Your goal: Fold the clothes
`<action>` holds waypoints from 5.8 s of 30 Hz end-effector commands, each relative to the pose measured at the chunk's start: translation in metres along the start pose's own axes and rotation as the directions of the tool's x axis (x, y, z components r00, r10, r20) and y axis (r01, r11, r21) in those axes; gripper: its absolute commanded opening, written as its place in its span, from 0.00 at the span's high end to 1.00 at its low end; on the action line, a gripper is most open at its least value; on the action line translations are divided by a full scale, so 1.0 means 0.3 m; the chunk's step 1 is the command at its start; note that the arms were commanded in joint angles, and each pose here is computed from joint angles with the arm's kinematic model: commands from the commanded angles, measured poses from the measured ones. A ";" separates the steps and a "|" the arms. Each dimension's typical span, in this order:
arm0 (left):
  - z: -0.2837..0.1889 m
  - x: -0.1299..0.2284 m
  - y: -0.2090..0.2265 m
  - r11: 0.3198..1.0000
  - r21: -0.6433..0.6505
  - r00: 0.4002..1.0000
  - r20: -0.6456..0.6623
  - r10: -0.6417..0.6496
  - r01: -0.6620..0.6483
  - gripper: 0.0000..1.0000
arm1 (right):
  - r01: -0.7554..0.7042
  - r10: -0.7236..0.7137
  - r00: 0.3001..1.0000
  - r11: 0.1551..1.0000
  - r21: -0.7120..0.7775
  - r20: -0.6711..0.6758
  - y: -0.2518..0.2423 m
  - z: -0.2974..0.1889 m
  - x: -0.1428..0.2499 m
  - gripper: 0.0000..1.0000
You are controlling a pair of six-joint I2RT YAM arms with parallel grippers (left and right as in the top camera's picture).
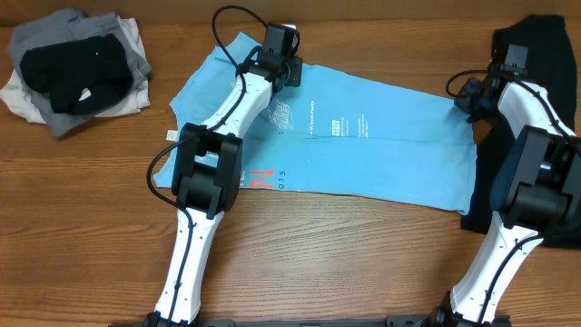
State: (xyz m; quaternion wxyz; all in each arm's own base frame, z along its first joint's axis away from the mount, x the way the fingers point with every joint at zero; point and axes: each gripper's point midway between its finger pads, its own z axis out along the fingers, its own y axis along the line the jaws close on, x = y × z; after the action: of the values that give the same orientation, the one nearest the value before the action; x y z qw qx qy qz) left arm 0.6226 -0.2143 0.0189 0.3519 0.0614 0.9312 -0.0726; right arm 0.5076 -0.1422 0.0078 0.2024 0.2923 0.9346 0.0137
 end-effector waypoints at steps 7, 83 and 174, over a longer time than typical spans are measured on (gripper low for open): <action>-0.216 -0.203 0.028 0.997 -0.066 0.995 0.092 0.033 -0.027 0.83 | -0.004 0.004 1.000 0.997 0.078 -0.005 -0.046 0.014 0.011 0.96; -0.122 -0.003 0.074 0.630 0.150 0.636 -0.360 -0.683 0.762 0.47 | -0.080 0.084 0.994 0.995 0.059 -0.070 -0.042 0.012 0.061 0.96; -0.827 0.316 0.392 0.924 -0.372 0.700 -0.636 -0.325 0.091 0.95 | -0.468 0.523 0.843 0.829 0.307 -0.127 -0.151 -0.490 0.233 0.96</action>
State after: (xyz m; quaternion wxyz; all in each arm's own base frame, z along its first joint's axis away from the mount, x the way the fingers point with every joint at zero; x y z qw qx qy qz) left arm 0.4145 -0.0592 0.1166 -0.0298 -0.0816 0.9953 0.0435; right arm 0.3797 -0.1165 0.1033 0.0435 0.5336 0.8446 -0.0067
